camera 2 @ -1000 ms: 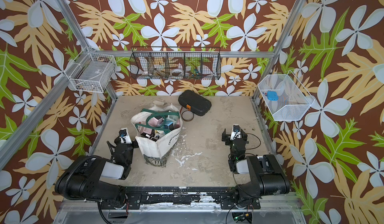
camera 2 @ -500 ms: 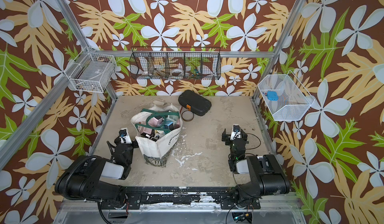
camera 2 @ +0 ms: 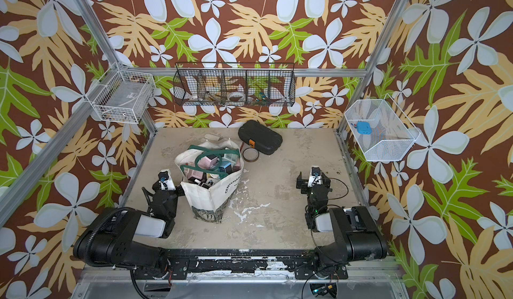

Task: Take out the pencil sharpeners from the tote bags
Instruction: Pick up the canvas bag from the center of the board.

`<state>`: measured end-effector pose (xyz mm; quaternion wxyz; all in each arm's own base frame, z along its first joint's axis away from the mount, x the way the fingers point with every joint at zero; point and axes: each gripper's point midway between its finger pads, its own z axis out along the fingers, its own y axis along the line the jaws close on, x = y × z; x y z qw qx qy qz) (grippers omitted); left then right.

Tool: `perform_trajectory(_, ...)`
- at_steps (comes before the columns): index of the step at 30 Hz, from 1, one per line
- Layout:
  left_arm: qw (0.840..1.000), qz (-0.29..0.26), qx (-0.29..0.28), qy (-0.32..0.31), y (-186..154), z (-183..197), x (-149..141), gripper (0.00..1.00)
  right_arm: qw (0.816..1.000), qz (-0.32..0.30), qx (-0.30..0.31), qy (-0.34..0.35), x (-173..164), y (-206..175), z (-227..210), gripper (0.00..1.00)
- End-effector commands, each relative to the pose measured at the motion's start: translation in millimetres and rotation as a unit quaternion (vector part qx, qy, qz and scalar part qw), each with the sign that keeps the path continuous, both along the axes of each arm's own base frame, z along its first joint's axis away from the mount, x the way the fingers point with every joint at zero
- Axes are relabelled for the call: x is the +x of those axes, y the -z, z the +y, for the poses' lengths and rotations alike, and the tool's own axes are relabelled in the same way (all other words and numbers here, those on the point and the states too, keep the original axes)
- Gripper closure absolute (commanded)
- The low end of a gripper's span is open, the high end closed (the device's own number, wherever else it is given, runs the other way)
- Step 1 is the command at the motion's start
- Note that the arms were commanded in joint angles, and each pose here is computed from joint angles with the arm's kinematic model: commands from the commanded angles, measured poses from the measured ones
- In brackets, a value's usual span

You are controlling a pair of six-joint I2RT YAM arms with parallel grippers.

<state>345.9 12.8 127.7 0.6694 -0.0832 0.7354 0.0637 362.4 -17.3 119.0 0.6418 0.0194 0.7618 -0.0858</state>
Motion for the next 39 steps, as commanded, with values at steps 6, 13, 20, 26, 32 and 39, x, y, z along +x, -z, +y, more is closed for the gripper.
perform_trajectory(6,0.997,-0.052,-0.038,-0.051,-18.6,17.5,-17.3,0.00,0.997,-0.011,-0.009,0.078,0.4,-27.3,-14.9,0.00)
perform_trajectory(13,0.995,-0.080,-0.033,-0.042,-28.4,16.1,-26.3,0.00,0.991,0.001,0.110,0.071,15.7,-64.9,-7.3,0.00)
perform_trajectory(20,0.987,-0.107,-0.081,-0.086,-77.2,26.0,-40.2,0.00,0.989,0.033,0.135,0.057,20.6,-71.9,1.0,0.00)
perform_trajectory(26,0.979,-0.101,-0.147,-0.103,-94.3,28.8,-47.9,0.00,0.985,-0.006,0.161,0.059,1.3,-101.9,-1.8,0.00)
perform_trajectory(32,0.963,-0.082,-0.241,-0.089,-116.7,17.3,-43.9,0.00,0.975,-0.018,0.218,0.027,-8.2,-130.9,10.9,0.00)
perform_trajectory(39,0.961,0.009,-0.271,-0.060,-161.0,-7.2,-14.0,0.11,0.959,-0.009,0.267,-0.093,-9.1,-164.0,53.7,0.02)
